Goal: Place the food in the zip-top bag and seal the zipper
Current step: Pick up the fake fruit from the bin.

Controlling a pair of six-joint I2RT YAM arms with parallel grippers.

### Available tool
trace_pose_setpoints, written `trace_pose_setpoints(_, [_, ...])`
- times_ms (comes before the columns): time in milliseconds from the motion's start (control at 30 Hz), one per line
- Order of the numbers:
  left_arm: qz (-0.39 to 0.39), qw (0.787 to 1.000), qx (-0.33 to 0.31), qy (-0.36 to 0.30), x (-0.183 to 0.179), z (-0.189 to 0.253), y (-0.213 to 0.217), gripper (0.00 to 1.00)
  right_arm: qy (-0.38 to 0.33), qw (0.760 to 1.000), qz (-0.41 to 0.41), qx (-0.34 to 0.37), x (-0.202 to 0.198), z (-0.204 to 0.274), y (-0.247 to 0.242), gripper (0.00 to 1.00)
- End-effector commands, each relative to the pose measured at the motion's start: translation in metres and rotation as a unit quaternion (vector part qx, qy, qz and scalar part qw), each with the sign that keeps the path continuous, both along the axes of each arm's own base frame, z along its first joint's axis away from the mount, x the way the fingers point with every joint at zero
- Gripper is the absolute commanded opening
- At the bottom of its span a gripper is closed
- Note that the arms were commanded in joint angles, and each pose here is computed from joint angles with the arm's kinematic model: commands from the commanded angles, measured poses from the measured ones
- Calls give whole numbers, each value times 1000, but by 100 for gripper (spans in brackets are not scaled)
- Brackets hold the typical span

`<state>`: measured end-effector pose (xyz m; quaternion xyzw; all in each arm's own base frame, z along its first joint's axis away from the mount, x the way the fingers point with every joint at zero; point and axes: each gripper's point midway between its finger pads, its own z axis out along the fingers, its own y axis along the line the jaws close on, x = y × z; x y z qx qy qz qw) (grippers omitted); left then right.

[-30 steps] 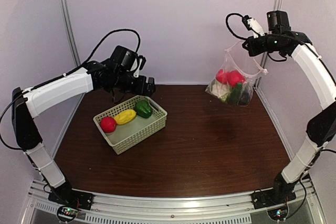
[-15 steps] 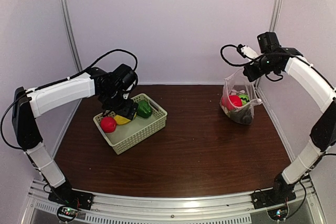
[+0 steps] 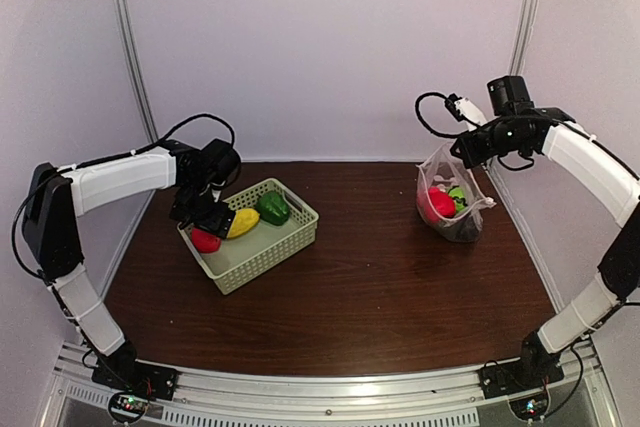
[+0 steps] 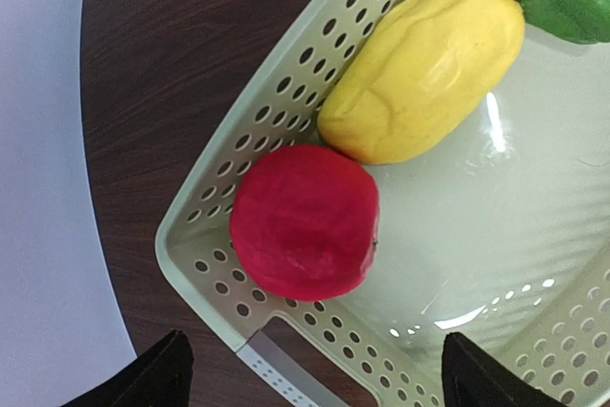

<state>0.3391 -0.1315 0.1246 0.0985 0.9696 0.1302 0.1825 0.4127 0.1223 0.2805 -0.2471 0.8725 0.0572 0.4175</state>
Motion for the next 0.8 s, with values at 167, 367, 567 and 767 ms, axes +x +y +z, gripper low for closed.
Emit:
trace_pose_setpoints(167, [-6,1000,9,14,26,-31,9,88,-15,999,22,35,-17,10,19,0])
trace_pose_setpoints(367, [-3,999,20,32,29,-49,14,84,-13,999,21,33,-19,6,18,0])
trace_pose_setpoints(567, [4,999,35,30,36,-61,23,85,-11,999,24,37,-19,5,21,0])
trace_pose_setpoints(767, [5,998,46,41,42,-73,26,87,-9,999,26,41,-19,5,23,0])
